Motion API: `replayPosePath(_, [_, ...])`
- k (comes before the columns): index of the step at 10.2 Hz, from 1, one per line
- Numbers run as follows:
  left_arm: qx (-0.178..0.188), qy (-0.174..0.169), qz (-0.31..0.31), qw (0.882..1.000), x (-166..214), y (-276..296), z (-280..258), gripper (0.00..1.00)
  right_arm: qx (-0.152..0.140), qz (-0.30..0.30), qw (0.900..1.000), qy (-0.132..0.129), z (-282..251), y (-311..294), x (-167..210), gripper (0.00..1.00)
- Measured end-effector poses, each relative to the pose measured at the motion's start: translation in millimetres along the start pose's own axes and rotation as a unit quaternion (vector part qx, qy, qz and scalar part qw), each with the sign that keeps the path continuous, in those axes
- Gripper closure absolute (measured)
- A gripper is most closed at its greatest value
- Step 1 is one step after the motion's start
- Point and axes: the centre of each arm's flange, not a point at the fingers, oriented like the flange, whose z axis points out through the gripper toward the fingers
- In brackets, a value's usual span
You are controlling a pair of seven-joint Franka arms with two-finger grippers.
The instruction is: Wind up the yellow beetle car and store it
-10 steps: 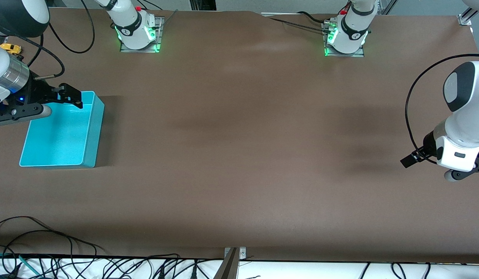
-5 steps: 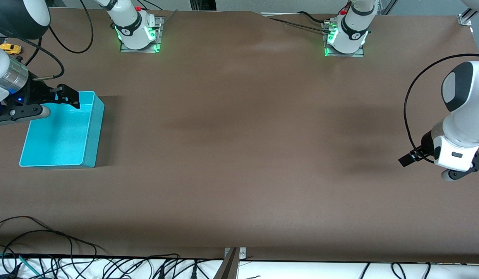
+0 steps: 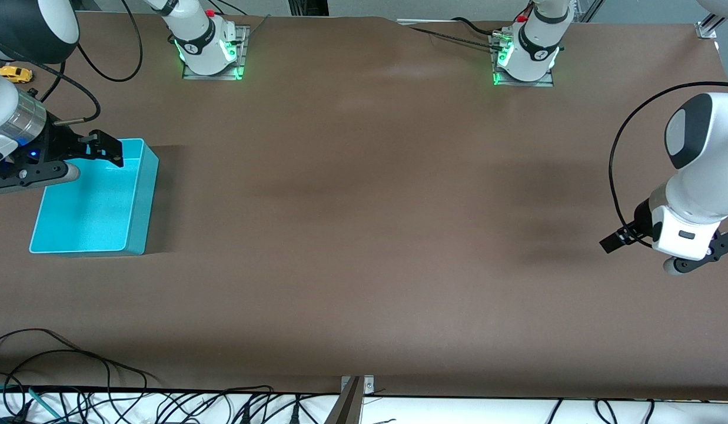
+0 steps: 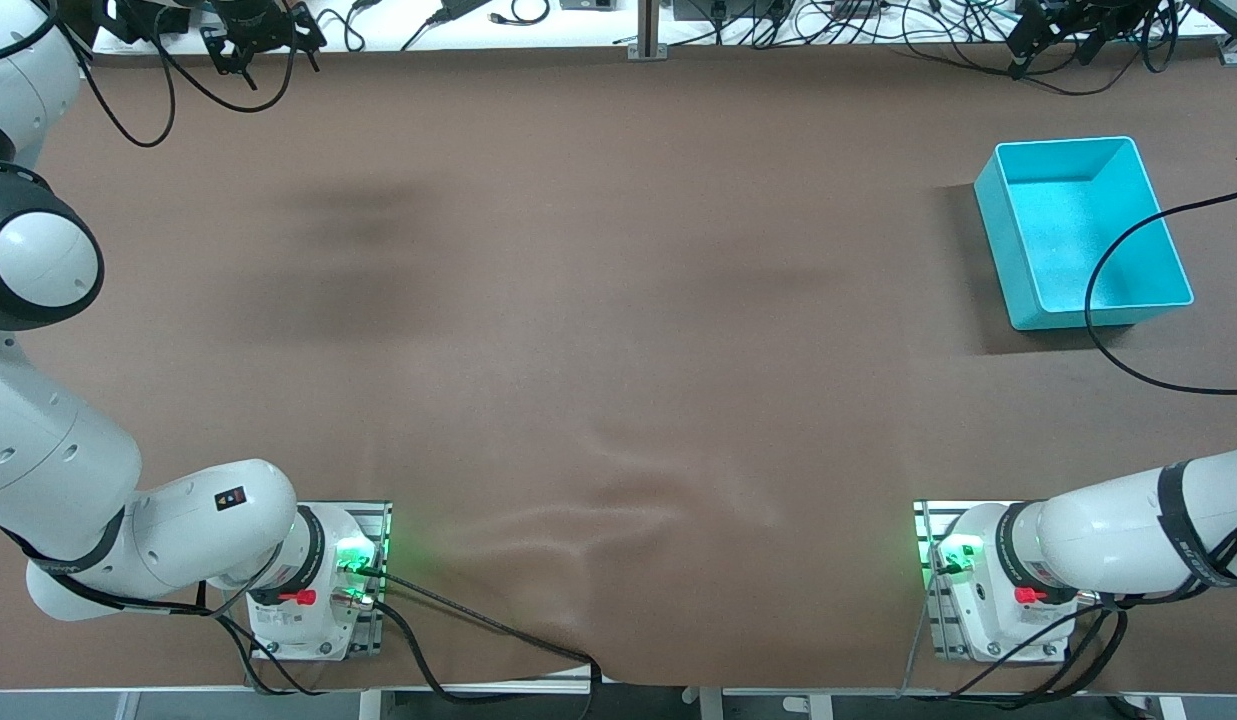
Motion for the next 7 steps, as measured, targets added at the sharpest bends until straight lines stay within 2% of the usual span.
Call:
replayPosePath(3, [-0.004,-0.008,0.024,1.000,-15.0,30.7,5.5,0.00,0.000,-0.001,1.000,-0.001,0.2,-0.8,-0.1,0.00])
replayPosePath(6, [-0.004,-0.010,0.027,1.000,-16.7,34.2,6.9,0.00,0.005,-0.015,0.999,-0.028,3.2,-18.6,-3.9,0.00])
replayPosePath(7, [-0.004,-0.010,0.030,0.999,-18.3,37.3,7.5,0.00,0.004,-0.023,0.999,-0.023,-4.4,-30.0,-3.6,0.00])
